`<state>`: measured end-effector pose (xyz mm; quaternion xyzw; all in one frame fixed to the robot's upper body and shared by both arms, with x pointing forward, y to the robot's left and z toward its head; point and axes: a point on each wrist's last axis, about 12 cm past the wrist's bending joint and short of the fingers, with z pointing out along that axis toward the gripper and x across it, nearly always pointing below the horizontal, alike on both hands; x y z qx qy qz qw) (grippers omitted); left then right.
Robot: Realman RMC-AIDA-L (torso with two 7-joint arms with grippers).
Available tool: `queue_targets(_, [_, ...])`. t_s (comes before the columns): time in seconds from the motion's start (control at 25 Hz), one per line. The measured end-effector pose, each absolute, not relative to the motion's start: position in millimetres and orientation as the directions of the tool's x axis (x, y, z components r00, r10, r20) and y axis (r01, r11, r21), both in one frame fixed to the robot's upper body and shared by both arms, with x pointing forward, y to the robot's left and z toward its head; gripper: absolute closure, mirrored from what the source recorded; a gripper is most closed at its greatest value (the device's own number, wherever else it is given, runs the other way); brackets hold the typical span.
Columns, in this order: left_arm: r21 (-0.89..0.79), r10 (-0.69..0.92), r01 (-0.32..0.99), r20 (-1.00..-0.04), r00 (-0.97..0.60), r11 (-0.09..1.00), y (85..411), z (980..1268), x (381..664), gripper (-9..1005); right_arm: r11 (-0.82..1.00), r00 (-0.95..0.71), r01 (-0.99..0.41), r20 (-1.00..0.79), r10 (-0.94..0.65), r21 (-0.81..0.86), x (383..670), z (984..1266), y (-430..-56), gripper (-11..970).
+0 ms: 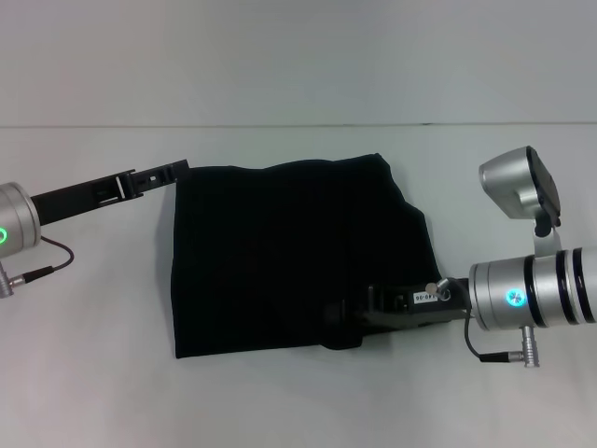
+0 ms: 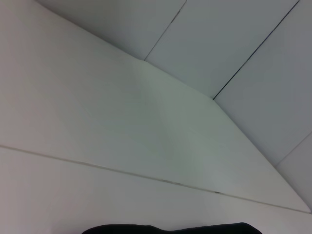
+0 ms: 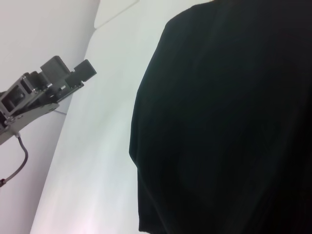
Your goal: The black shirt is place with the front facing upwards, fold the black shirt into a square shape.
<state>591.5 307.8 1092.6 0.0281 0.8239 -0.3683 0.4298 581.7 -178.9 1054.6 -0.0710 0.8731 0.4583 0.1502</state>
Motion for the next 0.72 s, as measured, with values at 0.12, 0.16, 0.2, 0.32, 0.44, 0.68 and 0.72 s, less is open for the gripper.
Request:
queue_targets(0.12, [-0.579,-0.266,0.366,-0.732,-0.627,0.729,308.0,1092.2,591.1,90,0.561,-0.941,-0.267,-0.337,0.022,0.783,582.7,1055.9,-178.3,724])
queue_targets(0.16, [-0.577,-0.265,0.366,-0.733,-0.627,0.73,308.5,1091.6,590.5,90,0.554,-0.939,-0.271,-0.342,0.027,0.787,583.0,1056.7,-177.7,763])
queue_targets(0.2, [-0.575,-0.265,0.366,-0.735,-0.624,0.731,309.0,1091.1,589.8,90,0.549,-0.938,-0.273,-0.345,0.031,0.79,583.2,1057.3,-177.4,801])
queue_targets(0.32, [-0.575,-0.277,0.365,-0.741,-0.611,0.732,311.8,1089.4,586.6,90,0.538,-0.934,-0.271,-0.352,0.052,0.798,584.4,1059.1,-178.8,882])
queue_targets(0.44, [-0.577,-0.285,0.366,-0.744,-0.604,0.73,313.6,1088.5,584.0,90,0.521,-0.926,-0.274,-0.367,0.082,0.808,587.7,1063.2,-180.5,899])
queue_targets(0.68, [-0.589,-0.296,0.361,-0.737,-0.608,0.723,315.2,1085.4,578.9,90,0.47,-0.889,-0.319,-0.431,0.152,0.823,598.1,1078.5,-183.3,903])
queue_targets(0.72, [-0.59,-0.297,0.36,-0.735,-0.609,0.722,315.4,1085.0,578.2,90,0.464,-0.883,-0.327,-0.441,0.161,0.823,599.9,1081.5,-184.0,903])
